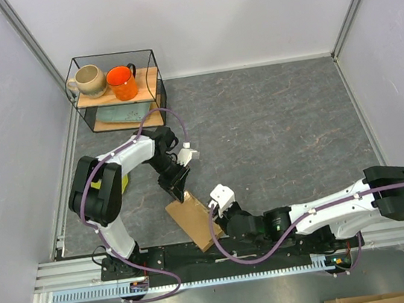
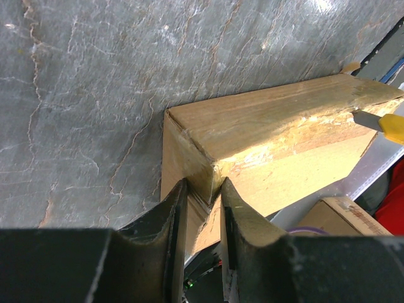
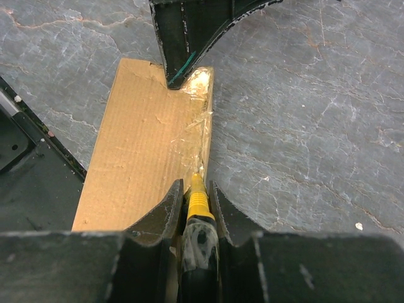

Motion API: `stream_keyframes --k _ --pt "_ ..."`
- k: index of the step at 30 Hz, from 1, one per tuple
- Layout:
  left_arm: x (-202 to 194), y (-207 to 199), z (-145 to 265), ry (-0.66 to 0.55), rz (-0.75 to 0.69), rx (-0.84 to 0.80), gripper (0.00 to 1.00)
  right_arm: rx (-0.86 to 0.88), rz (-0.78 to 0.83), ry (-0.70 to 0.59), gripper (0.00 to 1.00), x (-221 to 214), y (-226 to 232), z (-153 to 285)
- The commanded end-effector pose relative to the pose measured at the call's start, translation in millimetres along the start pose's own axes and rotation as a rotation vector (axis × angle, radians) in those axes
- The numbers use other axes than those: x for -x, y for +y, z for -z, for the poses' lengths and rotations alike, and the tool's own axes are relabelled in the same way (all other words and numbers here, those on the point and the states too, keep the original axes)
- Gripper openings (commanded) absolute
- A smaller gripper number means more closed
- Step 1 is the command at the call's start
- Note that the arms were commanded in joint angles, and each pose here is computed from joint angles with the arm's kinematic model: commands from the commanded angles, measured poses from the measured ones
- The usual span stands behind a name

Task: Unpack the express box
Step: Cut the express box at the center of the board.

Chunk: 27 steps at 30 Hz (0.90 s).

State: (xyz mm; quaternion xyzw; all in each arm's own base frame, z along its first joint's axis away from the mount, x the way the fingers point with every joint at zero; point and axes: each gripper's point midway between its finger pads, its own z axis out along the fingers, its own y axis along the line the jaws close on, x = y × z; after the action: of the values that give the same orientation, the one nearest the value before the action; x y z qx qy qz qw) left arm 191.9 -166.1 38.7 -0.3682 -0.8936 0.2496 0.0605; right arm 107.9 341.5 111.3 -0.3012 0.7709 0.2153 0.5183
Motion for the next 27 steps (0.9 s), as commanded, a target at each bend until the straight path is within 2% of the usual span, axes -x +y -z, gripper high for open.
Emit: stream_keyframes --k 1,12,27 --pt "8.1 91.7 -2.5 0.012 -0.127 0.36 0.02 0.058 0.168 0.291 0.0 -77.2 -11.8 30.3" --pt "5.8 99.7 15.8 0.0 -0.12 0.388 0.02 0.061 0.146 0.339 0.0 -87.8 1.4 37.2" --pt "-1.3 116.5 32.8 -0.009 -0.068 0.421 0.02 0.074 0.122 0.308 0.0 -66.0 11.6 57.4"
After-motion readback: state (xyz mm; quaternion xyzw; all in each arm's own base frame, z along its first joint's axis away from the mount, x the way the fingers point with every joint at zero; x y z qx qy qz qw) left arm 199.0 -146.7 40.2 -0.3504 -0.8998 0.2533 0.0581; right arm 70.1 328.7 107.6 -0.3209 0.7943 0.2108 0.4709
